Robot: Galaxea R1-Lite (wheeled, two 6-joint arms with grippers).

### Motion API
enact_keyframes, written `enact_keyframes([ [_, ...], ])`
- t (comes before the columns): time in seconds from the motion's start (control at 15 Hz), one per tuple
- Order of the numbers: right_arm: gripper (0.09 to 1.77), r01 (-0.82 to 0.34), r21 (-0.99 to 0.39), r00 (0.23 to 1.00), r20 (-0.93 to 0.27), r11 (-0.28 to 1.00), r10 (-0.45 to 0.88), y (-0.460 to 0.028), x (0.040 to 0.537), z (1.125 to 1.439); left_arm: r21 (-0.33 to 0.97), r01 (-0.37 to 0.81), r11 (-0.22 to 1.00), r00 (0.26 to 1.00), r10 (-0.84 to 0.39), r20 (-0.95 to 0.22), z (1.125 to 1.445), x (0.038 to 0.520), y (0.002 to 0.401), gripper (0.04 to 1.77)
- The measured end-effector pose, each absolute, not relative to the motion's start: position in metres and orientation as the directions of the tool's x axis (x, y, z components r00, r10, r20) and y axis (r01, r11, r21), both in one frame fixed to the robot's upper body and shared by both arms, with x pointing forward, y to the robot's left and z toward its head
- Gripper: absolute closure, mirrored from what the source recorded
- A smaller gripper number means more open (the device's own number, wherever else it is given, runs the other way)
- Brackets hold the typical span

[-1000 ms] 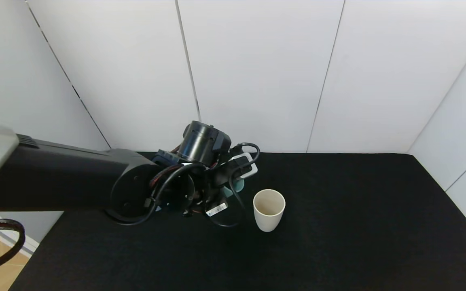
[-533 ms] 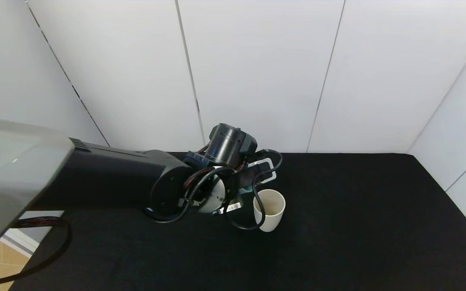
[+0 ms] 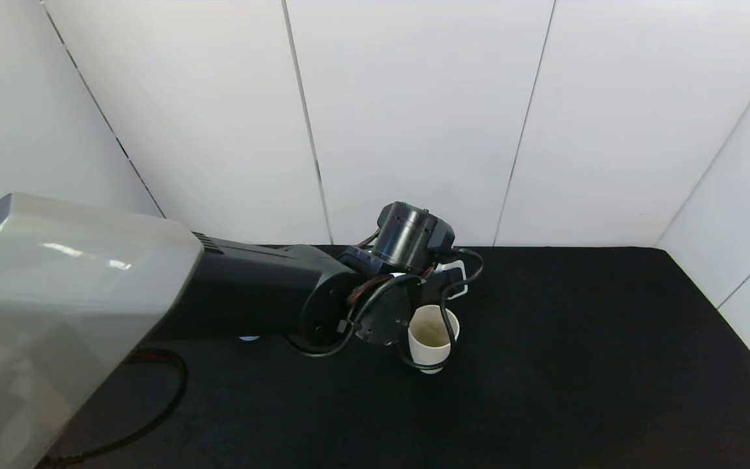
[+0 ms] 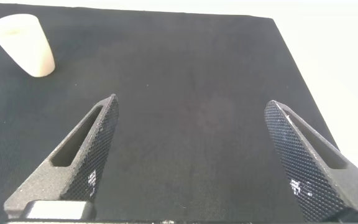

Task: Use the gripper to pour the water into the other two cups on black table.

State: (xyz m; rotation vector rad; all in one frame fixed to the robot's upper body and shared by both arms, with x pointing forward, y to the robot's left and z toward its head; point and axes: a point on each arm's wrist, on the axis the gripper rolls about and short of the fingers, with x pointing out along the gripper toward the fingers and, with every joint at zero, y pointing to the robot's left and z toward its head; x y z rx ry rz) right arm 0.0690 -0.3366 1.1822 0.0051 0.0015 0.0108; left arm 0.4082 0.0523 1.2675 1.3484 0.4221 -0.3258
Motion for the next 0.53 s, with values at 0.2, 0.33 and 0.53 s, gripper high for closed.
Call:
enact_keyframes([
  [0.2, 0.15, -0.01, 0.006, 1.0, -0.001, 1.0, 0.01, -0.3366, 0.069, 1.1822, 0.88, 0.454, 0.142, 0.885, 0.047, -0.464, 1.264, 0.4084, 0.0506, 0.67],
  [0.33, 0.15, -0.011, 0.006, 1.0, -0.001, 1.0, 0.011, -0.3366, 0.069, 1.1822, 0.889, 0.448, 0.096, 0.888, 0.067, -0.454, 1.2639, 0.4081, 0.0505, 0.67],
  [0.53, 0.15, -0.01, 0.006, 1.0, -0.001, 1.0, 0.01, -0.3366, 0.069, 1.1822, 0.904, 0.427, 0.022, 0.899, 0.096, -0.427, 1.2678, 0.4092, 0.0512, 0.67],
])
